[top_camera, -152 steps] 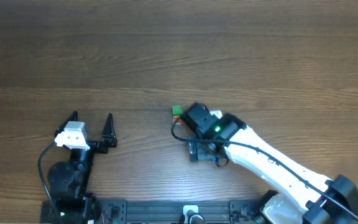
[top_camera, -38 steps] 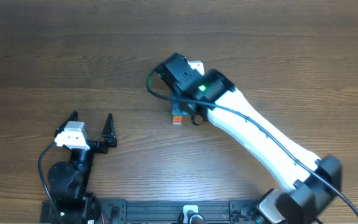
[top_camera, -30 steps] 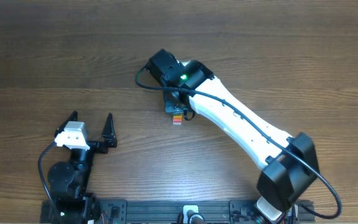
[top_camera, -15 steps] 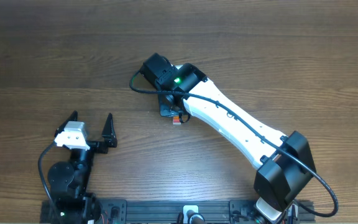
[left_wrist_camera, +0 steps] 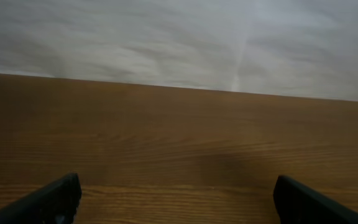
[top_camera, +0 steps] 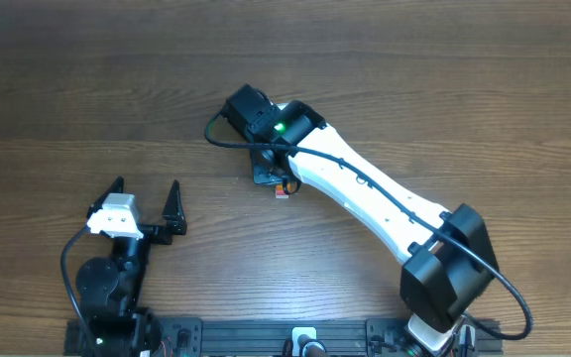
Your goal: Stack Cubes
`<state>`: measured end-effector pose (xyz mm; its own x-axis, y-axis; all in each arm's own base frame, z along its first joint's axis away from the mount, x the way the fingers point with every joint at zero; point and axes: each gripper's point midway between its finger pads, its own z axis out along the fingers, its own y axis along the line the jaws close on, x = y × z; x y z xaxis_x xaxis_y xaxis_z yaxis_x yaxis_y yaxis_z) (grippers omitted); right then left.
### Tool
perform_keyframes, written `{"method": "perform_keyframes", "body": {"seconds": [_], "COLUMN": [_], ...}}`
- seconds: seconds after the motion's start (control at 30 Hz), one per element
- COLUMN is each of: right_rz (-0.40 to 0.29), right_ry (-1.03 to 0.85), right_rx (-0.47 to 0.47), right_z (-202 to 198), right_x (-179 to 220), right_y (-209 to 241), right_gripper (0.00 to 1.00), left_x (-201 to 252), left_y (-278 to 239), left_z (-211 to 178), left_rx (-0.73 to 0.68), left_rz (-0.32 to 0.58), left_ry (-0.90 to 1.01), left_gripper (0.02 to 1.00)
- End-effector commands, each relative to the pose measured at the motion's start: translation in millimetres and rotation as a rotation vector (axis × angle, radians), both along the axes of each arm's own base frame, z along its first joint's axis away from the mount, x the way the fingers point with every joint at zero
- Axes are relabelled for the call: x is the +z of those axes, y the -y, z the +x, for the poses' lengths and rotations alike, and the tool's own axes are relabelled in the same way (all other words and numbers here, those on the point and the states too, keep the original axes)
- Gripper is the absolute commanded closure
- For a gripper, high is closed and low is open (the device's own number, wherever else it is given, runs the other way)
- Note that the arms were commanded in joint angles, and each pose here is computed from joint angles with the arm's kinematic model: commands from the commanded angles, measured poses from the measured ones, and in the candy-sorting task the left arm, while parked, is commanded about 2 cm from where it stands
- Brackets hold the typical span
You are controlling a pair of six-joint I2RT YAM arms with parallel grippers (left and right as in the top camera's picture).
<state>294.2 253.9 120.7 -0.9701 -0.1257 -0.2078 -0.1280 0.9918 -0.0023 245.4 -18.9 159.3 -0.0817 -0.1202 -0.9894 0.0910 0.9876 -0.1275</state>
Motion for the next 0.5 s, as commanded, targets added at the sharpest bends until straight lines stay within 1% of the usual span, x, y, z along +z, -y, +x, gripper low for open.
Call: {"method": "perform_keyframes", "body": {"seconds": [0.03,0.5], "right_rz": [0.008,0.013], "right_ry": [-0.002,0.003], "right_rx": [0.001,0.001], "right_z": [3.2,5.5], "right_x": [-3.0,-4.6], "right_y": [-8.1,-10.3], "right_gripper": [0.989,0.989], "left_x": [-1.5,-1.5], "left_y": [3.0,3.0], "left_z": [-0.3,-0.3], "left_rx": [-0.016,-0.016], "left_rz": [0.006,0.006], "left_ry": [0.000,0.000], "left_gripper": [0.018,0.020]}}
